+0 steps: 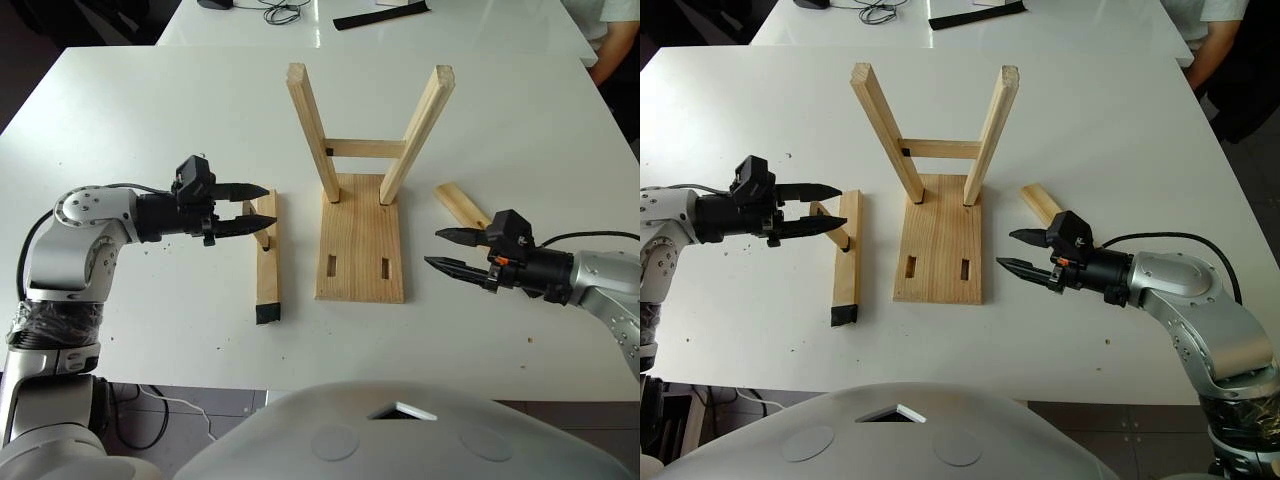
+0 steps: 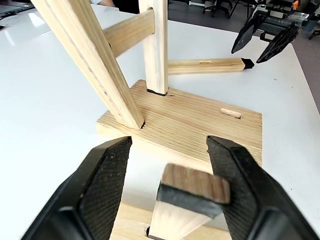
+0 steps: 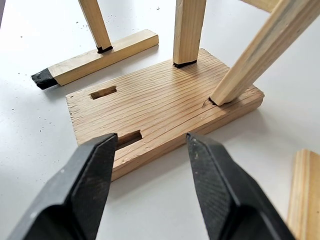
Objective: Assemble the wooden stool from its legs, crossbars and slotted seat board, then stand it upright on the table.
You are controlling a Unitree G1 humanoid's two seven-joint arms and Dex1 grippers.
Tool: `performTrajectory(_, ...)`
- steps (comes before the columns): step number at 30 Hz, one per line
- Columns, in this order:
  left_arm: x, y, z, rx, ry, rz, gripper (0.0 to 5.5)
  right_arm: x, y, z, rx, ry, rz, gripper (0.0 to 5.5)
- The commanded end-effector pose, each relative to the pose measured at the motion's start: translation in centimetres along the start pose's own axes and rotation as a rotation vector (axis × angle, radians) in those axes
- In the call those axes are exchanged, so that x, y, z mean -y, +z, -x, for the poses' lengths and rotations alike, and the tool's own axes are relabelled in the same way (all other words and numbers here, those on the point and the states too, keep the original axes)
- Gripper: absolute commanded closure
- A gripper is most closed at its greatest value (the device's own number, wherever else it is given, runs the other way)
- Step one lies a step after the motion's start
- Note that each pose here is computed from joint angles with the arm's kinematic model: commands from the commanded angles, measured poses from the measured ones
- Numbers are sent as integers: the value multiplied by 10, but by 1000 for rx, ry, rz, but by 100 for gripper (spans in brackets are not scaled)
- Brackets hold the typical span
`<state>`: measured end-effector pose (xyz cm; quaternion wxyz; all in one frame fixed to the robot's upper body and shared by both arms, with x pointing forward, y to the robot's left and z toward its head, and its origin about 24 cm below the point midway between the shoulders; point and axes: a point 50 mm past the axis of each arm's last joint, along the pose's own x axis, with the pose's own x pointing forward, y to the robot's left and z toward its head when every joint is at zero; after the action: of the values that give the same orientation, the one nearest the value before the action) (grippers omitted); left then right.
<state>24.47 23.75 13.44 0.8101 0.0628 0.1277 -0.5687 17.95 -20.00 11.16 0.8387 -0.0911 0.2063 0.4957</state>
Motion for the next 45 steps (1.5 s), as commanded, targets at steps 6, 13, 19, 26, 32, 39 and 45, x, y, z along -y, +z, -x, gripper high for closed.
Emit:
performTrajectory(6,3,59,-1,278,28,15,271,3,4,5,4,-24,31,296)
performTrajectory(13,6,50,-9,275,65,62,200,5,4,5,1,-22,33,296)
performTrajectory(19,10,55,-11,317,51,72,200,6,6,5,8,-13,34,296)
performTrajectory(26,9,51,-9,310,40,89,200,6,8,5,16,-7,26,296)
performTrajectory(32,9,-1,-20,223,40,246,200,4,6,5,9,2,19,296)
performTrajectory(39,17,-37,-33,208,51,349,200,5,6,5,1,13,16,296)
performTrajectory(45,8,-6,-23,276,54,275,200,2,6,5,6,3,8,296)
